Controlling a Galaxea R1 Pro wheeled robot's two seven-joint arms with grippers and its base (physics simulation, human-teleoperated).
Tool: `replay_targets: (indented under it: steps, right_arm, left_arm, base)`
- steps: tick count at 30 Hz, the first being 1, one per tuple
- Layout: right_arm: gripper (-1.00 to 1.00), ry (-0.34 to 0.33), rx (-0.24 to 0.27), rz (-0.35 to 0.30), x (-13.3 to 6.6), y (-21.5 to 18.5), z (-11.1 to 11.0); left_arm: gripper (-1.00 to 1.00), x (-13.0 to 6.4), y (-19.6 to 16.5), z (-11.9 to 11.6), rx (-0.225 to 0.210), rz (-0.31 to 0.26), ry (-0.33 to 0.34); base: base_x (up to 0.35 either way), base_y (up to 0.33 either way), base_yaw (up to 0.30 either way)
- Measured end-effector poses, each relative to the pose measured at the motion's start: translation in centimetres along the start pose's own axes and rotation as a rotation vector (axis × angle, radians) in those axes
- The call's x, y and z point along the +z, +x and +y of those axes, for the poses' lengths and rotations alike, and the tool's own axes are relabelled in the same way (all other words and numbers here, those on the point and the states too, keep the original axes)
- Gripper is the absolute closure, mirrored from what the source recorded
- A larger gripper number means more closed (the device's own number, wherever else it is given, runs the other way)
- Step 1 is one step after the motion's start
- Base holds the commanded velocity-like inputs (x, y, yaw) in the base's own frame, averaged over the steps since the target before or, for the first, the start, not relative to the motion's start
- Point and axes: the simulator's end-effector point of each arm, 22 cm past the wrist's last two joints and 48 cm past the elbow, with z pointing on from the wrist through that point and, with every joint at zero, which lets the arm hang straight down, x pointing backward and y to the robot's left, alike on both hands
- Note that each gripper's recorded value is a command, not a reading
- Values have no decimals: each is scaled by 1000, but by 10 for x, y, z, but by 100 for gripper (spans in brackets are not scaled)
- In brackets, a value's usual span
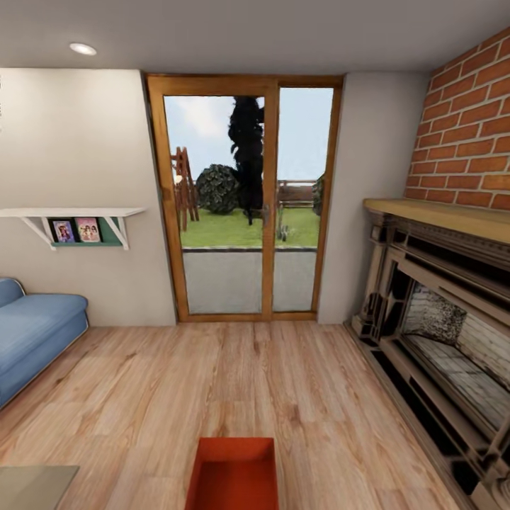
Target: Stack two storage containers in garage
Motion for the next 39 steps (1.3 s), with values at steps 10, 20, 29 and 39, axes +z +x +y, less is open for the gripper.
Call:
replay_targets:
  steps: [10,20,29,39]
  right_arm:
    - [-100,-2,2,1,0,0,2]
    - [-100,-2,1,0,0,0,2]
    - [-100,-3,1,0,0,0,2]
    - [-100,-3,-2,-1,0,0,2]
  left_arm:
    - [-100,0,1,0,-1,1,-1]
    - [-100,0,1,0,-1,0,0]
    - [-100,0,1,0,-1,1,0]
    - [-100,0,1,0,-1,1,0]
  base:
    - [1,300,0]
    - [0,101,0]
    - [0,62,0]
    - [0,32,0]
